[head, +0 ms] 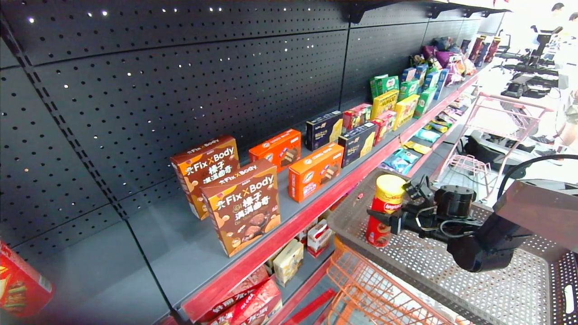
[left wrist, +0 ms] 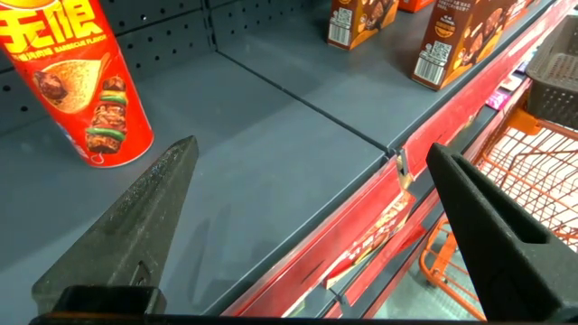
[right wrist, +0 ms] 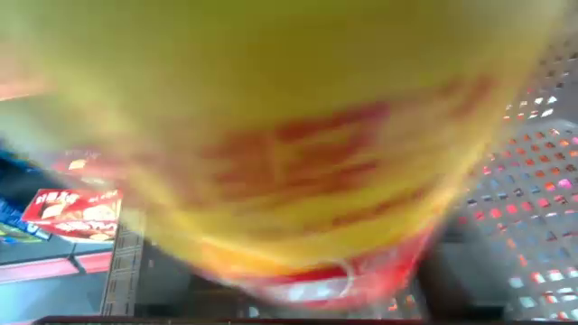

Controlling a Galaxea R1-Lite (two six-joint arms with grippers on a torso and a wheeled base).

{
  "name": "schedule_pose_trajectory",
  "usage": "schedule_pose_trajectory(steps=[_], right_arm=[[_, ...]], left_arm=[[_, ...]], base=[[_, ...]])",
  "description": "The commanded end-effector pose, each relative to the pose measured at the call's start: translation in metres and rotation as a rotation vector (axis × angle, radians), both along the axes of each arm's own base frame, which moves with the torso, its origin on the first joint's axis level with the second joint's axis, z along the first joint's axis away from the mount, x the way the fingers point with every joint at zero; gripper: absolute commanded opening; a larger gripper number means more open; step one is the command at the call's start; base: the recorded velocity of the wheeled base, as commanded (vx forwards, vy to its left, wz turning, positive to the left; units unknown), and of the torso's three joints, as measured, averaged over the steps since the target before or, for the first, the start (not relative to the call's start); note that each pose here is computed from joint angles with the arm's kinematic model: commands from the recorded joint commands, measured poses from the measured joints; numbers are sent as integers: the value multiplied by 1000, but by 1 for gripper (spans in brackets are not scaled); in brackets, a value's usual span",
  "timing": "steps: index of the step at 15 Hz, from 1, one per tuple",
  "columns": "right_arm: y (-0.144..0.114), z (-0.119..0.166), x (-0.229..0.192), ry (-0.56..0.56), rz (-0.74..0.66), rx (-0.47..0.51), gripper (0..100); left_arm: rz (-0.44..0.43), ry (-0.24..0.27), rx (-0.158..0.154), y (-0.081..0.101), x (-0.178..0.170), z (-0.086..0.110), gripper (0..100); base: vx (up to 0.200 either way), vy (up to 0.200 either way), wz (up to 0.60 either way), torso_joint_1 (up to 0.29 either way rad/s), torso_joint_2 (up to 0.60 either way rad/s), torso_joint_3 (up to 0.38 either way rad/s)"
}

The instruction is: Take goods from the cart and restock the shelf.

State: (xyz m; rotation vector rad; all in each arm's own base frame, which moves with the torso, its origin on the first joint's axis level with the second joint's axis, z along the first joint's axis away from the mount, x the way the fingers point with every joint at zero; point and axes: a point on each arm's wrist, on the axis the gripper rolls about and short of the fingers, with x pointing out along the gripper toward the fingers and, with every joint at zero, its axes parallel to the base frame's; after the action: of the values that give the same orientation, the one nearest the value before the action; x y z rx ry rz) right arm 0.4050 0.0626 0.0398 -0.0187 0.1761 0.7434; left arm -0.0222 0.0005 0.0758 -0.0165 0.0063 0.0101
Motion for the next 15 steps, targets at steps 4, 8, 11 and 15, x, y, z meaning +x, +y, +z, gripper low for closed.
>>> schedule_pose_trajectory(steps=[4,8,11,15], right_arm=[[-1,17,-2,-24,-1,3,0],[-16,85,-32,-51,-97,-14,0],[-32,128,-93,-94,-150,-15,0],[-47,177,-175,-132,-292,-6,0]], left_arm=[[1,1,0,0,0,0,100],[1,1,0,0,0,0,100],[1,1,0,0,0,0,100],[1,1,0,0,0,0,100]], base=[[0,0,0,0,0,0],[0,0,0,0,0,0],[0,0,0,0,0,0],[0,0,0,0,0,0]])
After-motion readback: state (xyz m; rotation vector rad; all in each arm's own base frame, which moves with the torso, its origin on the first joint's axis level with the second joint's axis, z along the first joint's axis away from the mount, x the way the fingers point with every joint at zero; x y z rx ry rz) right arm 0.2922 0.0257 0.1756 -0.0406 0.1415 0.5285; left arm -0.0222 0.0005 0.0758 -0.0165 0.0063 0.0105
